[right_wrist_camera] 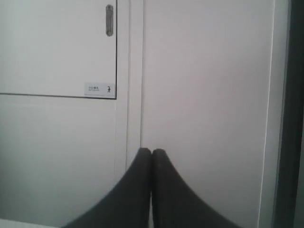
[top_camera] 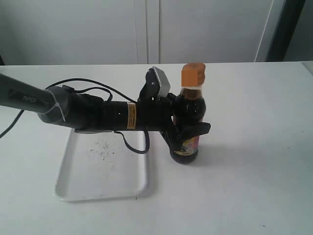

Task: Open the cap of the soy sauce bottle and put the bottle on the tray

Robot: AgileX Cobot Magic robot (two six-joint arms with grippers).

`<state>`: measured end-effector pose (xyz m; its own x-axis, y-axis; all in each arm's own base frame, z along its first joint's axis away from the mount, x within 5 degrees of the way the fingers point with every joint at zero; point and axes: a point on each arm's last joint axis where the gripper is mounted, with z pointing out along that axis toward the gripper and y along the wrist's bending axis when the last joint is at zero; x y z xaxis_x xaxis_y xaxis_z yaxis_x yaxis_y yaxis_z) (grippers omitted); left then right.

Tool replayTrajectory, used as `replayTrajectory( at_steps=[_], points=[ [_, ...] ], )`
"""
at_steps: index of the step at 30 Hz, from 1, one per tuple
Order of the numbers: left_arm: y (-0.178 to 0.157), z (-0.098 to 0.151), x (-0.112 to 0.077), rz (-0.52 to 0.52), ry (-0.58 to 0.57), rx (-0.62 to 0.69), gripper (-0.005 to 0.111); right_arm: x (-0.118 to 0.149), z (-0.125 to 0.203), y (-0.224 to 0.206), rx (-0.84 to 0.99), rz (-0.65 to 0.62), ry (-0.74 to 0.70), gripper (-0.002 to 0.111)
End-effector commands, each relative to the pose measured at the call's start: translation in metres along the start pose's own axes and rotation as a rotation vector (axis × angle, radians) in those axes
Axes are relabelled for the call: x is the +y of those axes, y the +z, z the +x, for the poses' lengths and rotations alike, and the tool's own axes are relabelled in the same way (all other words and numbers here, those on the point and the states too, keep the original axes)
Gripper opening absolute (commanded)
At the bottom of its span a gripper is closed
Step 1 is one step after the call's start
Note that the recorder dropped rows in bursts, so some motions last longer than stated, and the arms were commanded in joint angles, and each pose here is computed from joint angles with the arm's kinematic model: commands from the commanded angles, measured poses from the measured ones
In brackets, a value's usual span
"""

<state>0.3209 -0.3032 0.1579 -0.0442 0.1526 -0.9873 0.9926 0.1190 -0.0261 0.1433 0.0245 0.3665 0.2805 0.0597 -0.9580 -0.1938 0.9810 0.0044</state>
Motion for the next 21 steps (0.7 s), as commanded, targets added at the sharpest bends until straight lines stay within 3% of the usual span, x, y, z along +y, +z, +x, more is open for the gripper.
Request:
replayTrajectory(
  at_steps=[1, 4, 21],
  points=[
    [0.001, 0.008, -0.002, -0.007, -0.001, 0.076, 0.000, 0.001, 0.016, 0.024, 0.018, -0.032, -0.132, 0.000],
    [0.001, 0.008, -0.002, -0.007, -0.001, 0.076, 0.000, 0.001, 0.031, 0.037, 0.055, -0.047, -0.264, 0.000],
    [0.001, 0.008, -0.002, -0.007, -0.003, 0.076, 0.000, 0.034, 0.110, 0.066, 0.374, -0.282, -0.633, 0.000]
  ],
)
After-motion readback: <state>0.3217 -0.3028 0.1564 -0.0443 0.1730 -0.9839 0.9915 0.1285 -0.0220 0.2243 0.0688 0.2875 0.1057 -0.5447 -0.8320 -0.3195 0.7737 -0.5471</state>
